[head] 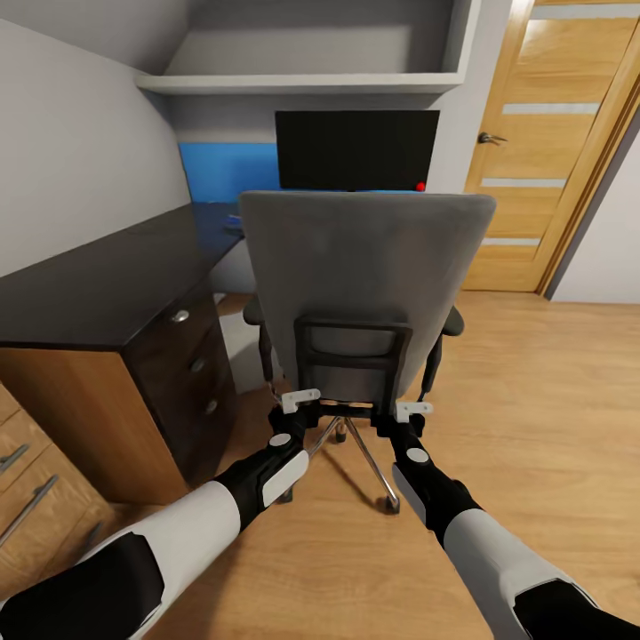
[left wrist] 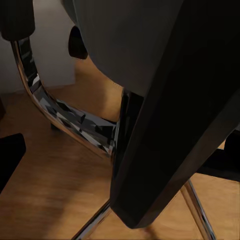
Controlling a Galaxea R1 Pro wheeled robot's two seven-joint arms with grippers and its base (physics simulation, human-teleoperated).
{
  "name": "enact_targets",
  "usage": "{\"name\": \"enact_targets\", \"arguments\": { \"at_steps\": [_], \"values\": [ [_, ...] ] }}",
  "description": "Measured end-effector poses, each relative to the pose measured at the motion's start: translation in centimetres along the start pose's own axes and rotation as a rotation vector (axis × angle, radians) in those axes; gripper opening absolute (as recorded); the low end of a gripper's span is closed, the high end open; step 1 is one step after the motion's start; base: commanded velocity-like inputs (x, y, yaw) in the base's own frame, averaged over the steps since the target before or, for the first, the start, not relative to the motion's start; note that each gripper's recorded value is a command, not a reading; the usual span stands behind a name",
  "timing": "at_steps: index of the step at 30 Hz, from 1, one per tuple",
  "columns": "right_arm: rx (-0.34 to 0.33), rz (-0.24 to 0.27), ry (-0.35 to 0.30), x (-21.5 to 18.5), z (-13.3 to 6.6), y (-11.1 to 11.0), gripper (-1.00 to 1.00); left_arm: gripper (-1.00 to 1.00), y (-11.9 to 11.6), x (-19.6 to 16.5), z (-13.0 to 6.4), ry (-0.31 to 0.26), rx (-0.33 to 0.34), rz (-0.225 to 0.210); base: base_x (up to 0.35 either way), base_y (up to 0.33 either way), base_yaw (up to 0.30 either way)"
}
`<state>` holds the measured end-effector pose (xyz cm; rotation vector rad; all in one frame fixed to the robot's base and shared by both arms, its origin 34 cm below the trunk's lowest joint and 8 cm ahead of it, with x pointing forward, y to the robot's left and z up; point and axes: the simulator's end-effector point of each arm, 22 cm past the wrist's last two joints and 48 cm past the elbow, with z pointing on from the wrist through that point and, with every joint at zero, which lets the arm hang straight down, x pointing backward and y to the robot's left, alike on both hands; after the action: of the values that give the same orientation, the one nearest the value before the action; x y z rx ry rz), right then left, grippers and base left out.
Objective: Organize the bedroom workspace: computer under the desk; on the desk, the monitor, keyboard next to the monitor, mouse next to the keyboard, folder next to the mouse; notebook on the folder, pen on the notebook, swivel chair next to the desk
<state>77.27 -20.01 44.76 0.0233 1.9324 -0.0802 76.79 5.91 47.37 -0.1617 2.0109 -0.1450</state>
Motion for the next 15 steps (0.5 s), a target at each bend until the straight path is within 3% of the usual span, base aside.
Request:
{"name": "enact_targets", "arguments": {
  "at_steps": [15],
  "values": [
    [-0.003,-0.004,-0.001,-0.02,-0.01,0.10,1.00,1.00,0.09,-0.03,0.00,-0.001,-0.003,-0.002,0.318,-0.093,-0.006]
  ]
}}
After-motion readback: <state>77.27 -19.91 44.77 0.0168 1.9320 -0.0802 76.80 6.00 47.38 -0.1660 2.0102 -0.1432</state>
